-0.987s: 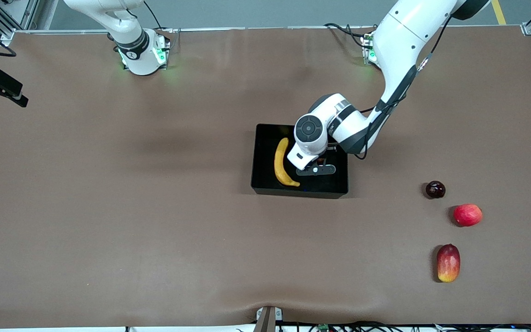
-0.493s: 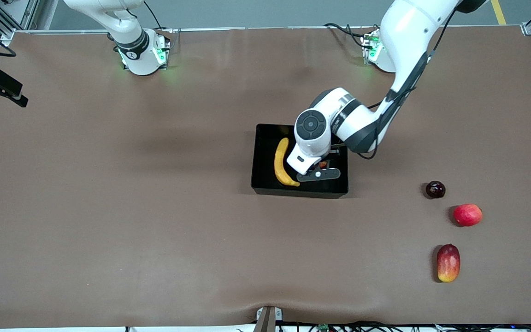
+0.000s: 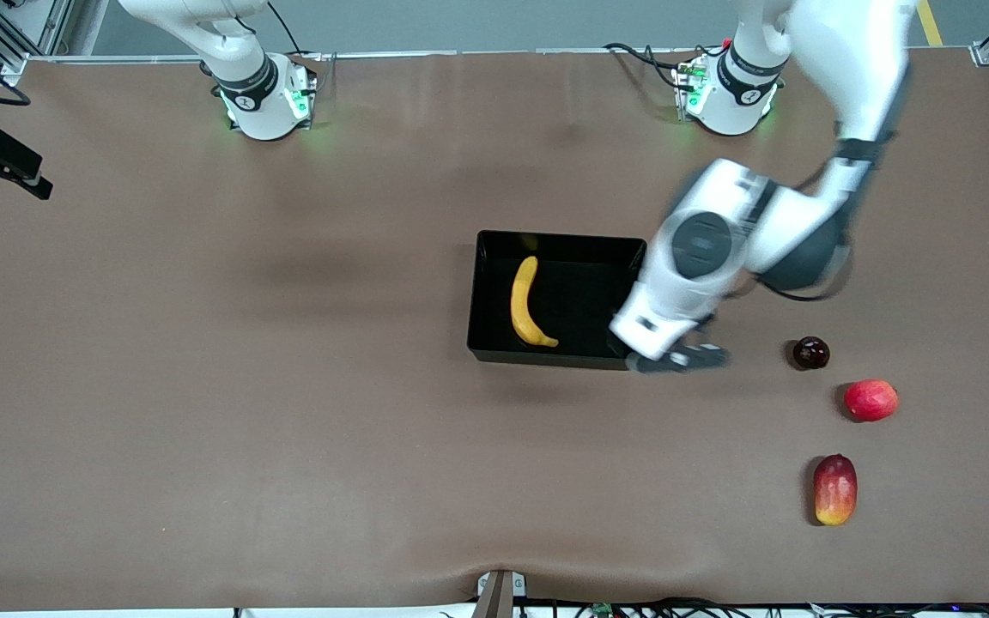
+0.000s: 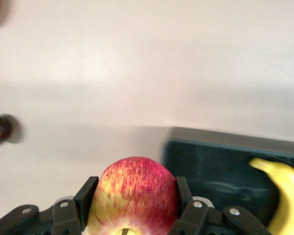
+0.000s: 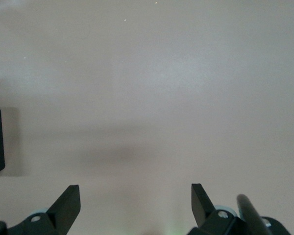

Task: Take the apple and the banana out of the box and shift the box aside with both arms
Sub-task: 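Lift the apple out of the tray and carry it beside the plum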

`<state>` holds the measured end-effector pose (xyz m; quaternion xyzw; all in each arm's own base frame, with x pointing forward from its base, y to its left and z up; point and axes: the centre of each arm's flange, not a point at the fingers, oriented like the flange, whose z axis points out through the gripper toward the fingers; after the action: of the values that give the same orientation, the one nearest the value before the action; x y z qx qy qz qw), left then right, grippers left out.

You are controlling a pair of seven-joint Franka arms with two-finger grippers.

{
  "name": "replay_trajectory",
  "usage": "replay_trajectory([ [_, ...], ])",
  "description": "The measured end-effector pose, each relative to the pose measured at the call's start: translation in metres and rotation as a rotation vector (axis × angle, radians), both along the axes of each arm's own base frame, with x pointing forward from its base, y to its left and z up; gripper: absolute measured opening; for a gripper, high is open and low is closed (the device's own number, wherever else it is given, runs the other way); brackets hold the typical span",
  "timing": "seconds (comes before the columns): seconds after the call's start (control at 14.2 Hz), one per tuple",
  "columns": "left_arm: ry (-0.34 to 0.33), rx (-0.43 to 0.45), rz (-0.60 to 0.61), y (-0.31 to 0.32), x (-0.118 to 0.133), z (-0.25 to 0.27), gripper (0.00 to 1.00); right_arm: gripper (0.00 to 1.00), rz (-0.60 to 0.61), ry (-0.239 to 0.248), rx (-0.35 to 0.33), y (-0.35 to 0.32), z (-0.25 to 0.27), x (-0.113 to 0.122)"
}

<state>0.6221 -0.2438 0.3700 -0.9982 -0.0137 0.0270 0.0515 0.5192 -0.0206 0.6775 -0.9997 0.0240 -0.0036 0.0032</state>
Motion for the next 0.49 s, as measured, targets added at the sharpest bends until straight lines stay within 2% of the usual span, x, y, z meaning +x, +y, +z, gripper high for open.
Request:
replay_trajectory([
  [0.21,0.027,-0.013,-0.023,0.071,0.024,-0.014,0.68,1.00,0.000,0.000,0.000,0.000,0.000,0.000],
  [0.49,0.048,-0.047,-0.026,0.119,0.041,-0.067,0.68,1.00,0.000,0.000,0.000,0.000,0.000,0.000],
])
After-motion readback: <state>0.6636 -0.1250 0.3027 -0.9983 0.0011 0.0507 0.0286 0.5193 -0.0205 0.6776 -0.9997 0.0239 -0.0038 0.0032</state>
